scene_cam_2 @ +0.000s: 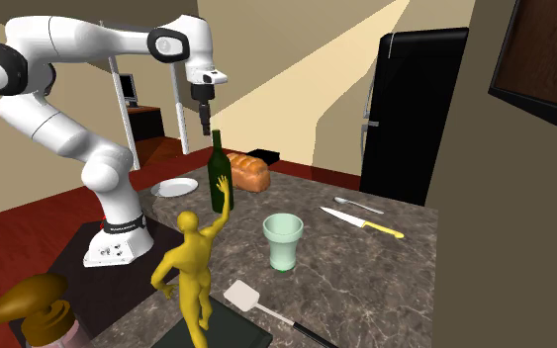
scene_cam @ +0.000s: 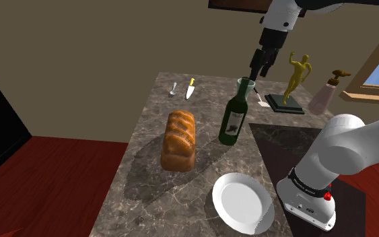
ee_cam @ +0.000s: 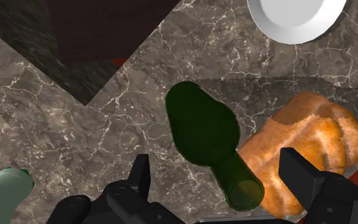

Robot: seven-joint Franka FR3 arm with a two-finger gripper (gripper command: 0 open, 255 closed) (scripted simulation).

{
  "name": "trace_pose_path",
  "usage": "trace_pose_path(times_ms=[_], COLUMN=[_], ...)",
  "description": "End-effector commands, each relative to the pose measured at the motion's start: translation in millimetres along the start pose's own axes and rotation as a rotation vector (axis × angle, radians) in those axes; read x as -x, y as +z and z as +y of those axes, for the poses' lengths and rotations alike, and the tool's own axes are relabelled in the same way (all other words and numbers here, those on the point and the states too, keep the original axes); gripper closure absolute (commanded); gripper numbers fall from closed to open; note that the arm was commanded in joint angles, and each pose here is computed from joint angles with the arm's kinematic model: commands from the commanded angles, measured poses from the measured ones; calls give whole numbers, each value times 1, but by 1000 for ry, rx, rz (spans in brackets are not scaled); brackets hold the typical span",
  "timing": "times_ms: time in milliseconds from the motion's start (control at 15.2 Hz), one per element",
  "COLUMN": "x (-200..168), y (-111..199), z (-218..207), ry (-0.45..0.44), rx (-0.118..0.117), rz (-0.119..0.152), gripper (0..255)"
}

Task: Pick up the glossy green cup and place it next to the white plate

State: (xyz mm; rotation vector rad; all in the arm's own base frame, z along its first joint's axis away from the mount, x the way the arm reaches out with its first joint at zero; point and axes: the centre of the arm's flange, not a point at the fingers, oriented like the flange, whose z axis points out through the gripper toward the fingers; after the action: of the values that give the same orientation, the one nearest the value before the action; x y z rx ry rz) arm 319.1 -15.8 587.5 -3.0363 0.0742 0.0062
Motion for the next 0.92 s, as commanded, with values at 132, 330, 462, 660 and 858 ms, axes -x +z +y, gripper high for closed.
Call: trace_pose_path(times_ms=[132,330,462,660,858], x=[-11,-27,-37,-53,-69], y=[7,18,25,35,46], z=[23,59,82,117,152], ry=[2,6,8,12,16], rx=[-2,-5,-6,-9,-12], rz=[0,-1,-1,-2,-2], gripper=[0,0,0,0,0])
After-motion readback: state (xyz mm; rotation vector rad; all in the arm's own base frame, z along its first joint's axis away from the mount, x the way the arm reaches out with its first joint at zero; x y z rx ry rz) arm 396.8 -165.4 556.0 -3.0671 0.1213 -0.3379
